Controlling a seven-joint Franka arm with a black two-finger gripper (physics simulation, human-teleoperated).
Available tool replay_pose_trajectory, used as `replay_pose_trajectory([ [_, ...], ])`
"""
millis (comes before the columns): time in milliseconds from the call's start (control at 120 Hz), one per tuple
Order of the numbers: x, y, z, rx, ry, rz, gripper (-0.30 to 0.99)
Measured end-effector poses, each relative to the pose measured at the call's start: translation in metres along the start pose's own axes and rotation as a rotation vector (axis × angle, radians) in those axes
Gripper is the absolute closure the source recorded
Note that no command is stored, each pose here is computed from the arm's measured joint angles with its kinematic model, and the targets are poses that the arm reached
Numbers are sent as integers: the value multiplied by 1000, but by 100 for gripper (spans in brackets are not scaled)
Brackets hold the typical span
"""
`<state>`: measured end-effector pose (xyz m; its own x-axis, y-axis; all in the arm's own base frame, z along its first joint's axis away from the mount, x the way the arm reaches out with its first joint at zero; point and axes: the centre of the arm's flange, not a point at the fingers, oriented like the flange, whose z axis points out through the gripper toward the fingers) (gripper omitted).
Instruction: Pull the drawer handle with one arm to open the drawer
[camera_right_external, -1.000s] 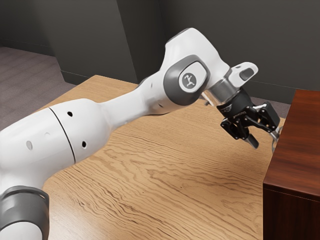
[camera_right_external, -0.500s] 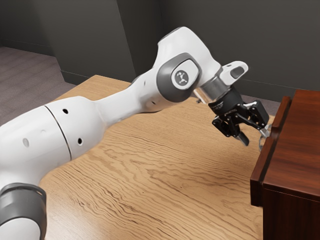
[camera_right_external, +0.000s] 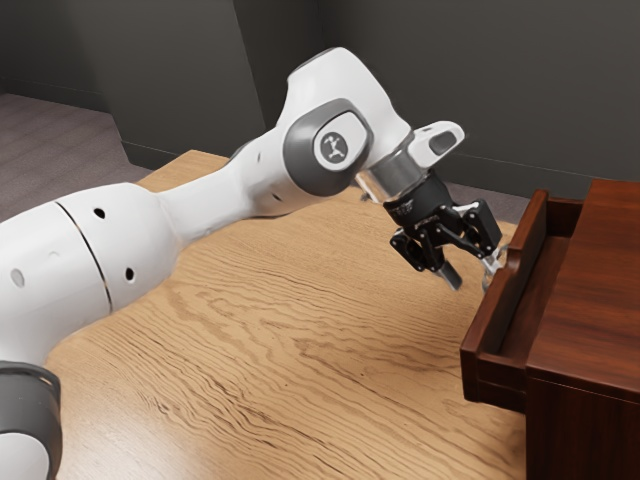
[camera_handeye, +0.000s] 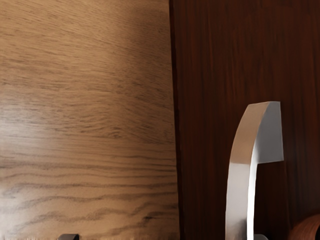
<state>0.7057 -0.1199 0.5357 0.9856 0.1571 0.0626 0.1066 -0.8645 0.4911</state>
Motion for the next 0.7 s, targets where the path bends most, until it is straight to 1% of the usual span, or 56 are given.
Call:
replay_pose_trajectory([
  [200,1,-17,-6,10,1,-11,29],
  [417,1,-26,-18,16,-2,-3,29],
  [700,-2,-41,-27,36,-22,0,29],
])
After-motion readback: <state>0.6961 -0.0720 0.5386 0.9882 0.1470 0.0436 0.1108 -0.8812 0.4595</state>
